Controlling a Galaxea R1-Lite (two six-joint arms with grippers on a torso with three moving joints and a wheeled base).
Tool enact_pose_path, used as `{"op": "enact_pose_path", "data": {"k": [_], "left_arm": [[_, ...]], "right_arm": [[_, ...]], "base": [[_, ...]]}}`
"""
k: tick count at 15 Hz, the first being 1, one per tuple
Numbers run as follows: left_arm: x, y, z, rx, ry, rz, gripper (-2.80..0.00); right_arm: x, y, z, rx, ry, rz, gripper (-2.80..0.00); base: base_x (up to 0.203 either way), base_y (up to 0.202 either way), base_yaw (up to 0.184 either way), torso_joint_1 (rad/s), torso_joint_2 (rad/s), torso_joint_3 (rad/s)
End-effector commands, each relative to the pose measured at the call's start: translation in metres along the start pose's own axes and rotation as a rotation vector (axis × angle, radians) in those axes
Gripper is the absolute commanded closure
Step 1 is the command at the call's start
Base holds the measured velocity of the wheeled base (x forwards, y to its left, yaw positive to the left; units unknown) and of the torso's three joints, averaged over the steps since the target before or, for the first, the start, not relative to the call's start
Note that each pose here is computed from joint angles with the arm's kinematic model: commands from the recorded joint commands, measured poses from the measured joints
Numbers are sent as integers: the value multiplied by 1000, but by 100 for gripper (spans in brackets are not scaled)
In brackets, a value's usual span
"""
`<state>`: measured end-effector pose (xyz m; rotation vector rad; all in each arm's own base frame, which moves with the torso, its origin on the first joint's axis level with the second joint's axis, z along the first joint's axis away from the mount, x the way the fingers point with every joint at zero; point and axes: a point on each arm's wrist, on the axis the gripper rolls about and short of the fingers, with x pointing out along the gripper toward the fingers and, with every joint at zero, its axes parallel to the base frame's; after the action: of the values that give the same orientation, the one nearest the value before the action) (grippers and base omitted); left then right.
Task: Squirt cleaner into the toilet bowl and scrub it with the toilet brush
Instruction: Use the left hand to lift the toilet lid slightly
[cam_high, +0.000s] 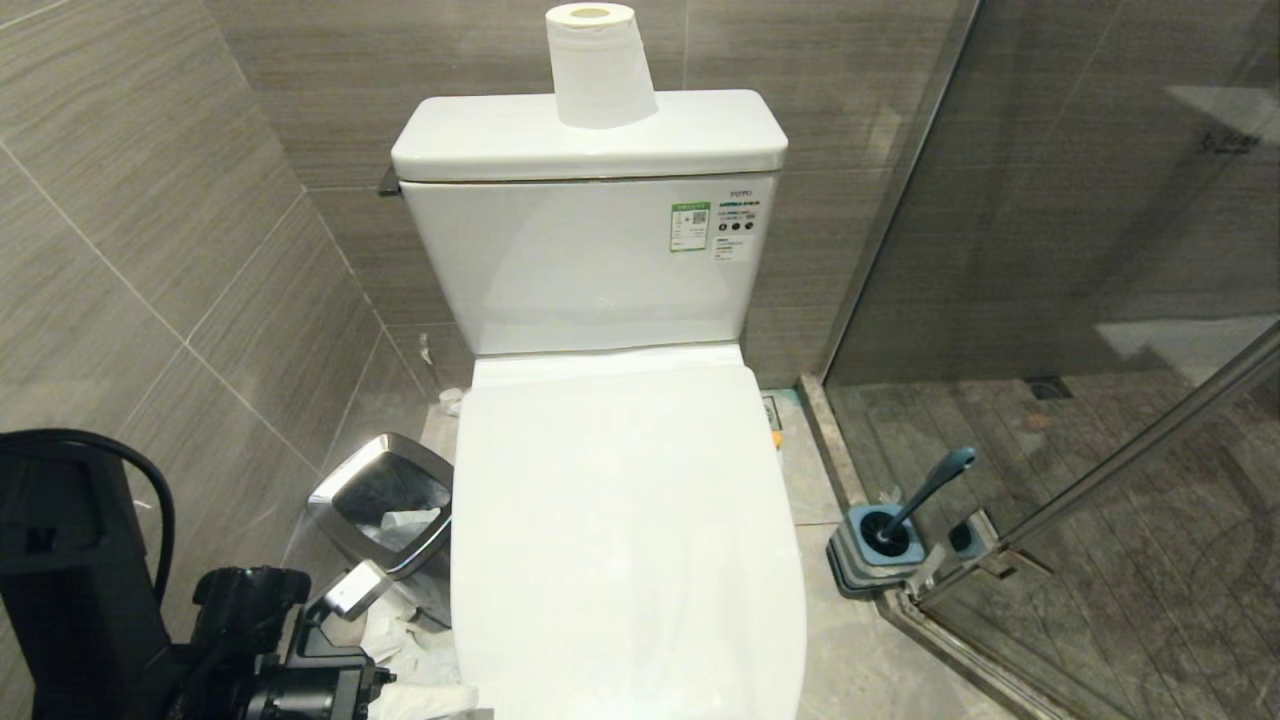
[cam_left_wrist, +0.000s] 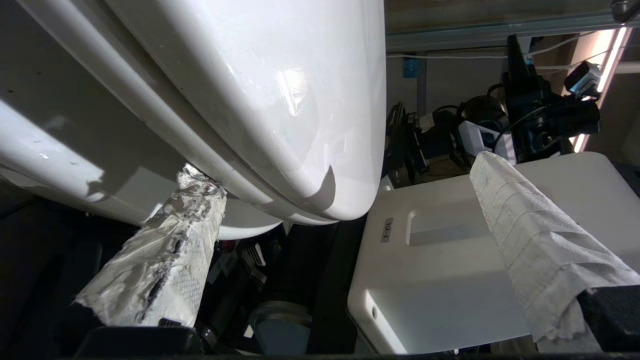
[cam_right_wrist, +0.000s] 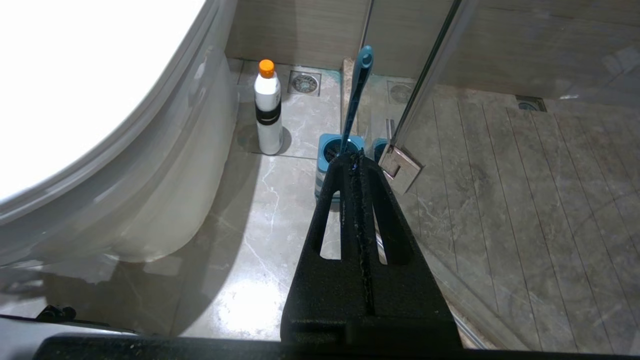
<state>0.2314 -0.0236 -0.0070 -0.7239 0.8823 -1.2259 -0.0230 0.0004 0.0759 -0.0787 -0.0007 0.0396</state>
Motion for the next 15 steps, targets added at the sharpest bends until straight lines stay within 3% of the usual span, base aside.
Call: {"op": "enact_pose_path", "data": {"k": [1, 11, 15], "left_arm": [[-1, -4, -1, 6, -1, -10, -280], [-3, -46, 10, 66, -6, -41, -280], [-6, -68, 17, 43, -19, -49, -280]], "right_arm": [[0, 0, 0, -1, 2, 0, 0], [0, 0, 0, -1, 2, 0, 0], [0, 0, 0, -1, 1, 0, 0]], "base": [[0, 0, 0, 0, 0, 0], [0, 0, 0, 0, 0, 0], [0, 0, 0, 0, 0, 0]]}}
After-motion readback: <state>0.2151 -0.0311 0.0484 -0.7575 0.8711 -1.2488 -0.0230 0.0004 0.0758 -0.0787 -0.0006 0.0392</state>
